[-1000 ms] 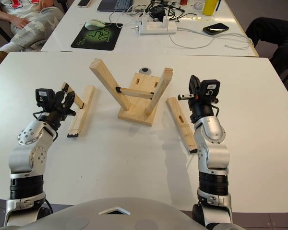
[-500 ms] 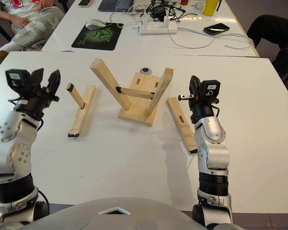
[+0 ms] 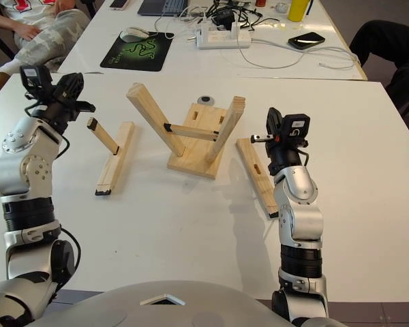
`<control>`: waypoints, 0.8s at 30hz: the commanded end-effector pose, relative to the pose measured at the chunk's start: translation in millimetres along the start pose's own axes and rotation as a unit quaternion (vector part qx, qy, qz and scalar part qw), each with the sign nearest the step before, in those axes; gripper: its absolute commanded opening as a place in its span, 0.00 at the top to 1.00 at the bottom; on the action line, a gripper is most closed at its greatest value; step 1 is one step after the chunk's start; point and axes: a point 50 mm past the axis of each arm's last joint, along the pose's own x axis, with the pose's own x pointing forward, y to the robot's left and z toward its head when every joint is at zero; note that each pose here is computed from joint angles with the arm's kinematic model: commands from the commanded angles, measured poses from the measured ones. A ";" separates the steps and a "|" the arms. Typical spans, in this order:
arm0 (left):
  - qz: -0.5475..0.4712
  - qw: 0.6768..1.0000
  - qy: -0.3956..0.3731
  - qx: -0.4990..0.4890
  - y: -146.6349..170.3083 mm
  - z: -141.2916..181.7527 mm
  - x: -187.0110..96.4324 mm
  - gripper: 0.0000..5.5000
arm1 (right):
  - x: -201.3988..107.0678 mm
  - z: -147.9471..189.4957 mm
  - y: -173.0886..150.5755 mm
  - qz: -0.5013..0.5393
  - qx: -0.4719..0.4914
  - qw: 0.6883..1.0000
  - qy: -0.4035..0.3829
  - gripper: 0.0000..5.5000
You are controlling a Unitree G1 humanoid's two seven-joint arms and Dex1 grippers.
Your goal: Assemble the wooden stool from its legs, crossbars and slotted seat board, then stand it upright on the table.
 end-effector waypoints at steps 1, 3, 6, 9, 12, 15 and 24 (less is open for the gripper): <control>-0.018 0.999 -0.050 0.006 -15.4 23.5 2.5 0.99 | 3.7 1.9 1.0 0.009 -0.002 1.000 0.002 1.00; -0.028 0.995 -0.093 0.012 -23.3 46.2 2.8 0.99 | 4.0 2.5 0.8 0.010 -0.003 1.000 0.002 1.00; -0.036 0.991 -0.126 0.021 -29.2 66.0 3.9 0.99 | 3.7 2.6 0.9 0.009 -0.003 1.000 0.002 1.00; -0.035 0.991 -0.127 0.027 -30.4 66.7 6.6 0.99 | 3.9 2.7 1.3 0.011 -0.003 1.000 0.002 1.00; -0.032 0.993 -0.112 0.031 -29.4 56.2 8.2 0.99 | 4.6 2.9 1.4 0.013 -0.003 1.000 0.003 1.00; -0.030 0.994 -0.104 0.032 -28.5 49.7 7.8 0.99 | 5.1 3.0 1.5 0.014 -0.003 1.000 0.004 1.00; -0.026 0.997 0.053 0.058 -24.2 -48.3 6.0 0.99 | 5.6 3.6 1.8 0.011 0.003 1.000 0.004 1.00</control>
